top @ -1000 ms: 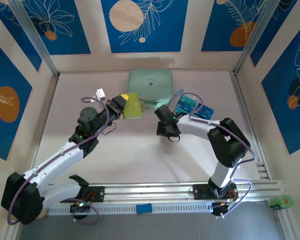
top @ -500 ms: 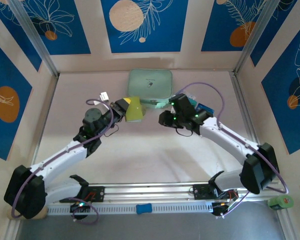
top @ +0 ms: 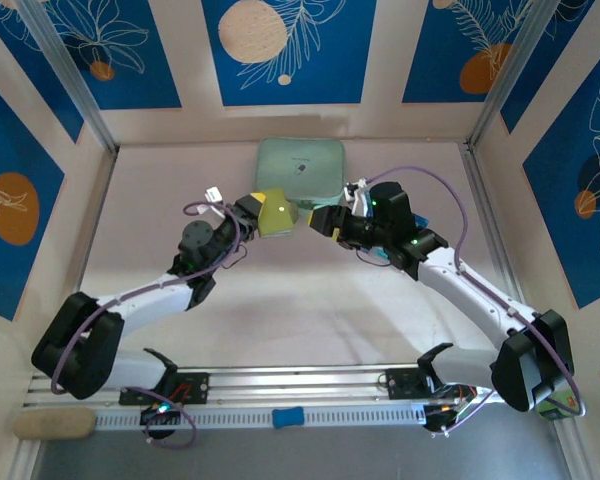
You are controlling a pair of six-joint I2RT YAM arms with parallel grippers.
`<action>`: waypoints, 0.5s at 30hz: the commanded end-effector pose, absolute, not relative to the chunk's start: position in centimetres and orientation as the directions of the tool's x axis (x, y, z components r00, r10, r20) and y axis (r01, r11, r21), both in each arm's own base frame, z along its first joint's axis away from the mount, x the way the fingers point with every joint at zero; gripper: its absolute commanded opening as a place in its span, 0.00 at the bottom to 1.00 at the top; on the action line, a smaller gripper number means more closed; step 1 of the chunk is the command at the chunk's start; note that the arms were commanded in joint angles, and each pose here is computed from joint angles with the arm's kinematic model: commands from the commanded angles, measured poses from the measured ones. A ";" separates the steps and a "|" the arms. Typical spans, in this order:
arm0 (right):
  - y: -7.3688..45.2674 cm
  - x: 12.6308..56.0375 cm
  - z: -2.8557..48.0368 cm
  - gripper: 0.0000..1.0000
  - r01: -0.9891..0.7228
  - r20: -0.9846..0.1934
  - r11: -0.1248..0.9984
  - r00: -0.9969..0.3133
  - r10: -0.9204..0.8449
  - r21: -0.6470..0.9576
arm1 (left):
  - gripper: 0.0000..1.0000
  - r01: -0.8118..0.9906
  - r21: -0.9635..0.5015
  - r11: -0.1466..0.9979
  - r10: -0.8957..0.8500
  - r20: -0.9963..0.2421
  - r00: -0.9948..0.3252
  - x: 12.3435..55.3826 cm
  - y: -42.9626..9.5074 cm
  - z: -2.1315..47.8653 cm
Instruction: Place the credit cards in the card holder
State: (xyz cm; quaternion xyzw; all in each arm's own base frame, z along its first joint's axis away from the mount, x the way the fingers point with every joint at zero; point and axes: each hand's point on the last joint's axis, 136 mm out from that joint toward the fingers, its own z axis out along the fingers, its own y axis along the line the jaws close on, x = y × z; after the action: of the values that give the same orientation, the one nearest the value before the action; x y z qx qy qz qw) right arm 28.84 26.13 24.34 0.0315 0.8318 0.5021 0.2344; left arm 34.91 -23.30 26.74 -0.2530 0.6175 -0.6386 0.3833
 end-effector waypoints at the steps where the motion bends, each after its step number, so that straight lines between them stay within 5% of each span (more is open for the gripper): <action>1: 27.1 29.1 25.8 0.61 -0.198 -0.327 0.386 -0.894 0.306 0.901 | 0.00 0.258 -0.963 -0.083 -0.822 -0.080 -0.564 34.6 -23.0 30.0; 15: 28.1 30.4 26.2 0.57 -0.209 -0.321 0.336 -0.890 0.324 0.918 | 0.00 0.244 -0.965 -0.096 -0.799 -0.072 -0.597 34.8 -24.0 29.9</action>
State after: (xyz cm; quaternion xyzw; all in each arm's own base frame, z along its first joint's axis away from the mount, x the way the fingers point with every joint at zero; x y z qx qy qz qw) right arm 30.01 27.54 25.77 0.0428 0.7904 0.5645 0.2340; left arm 35.21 -23.33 27.70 -0.2694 0.5833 -0.6708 0.3704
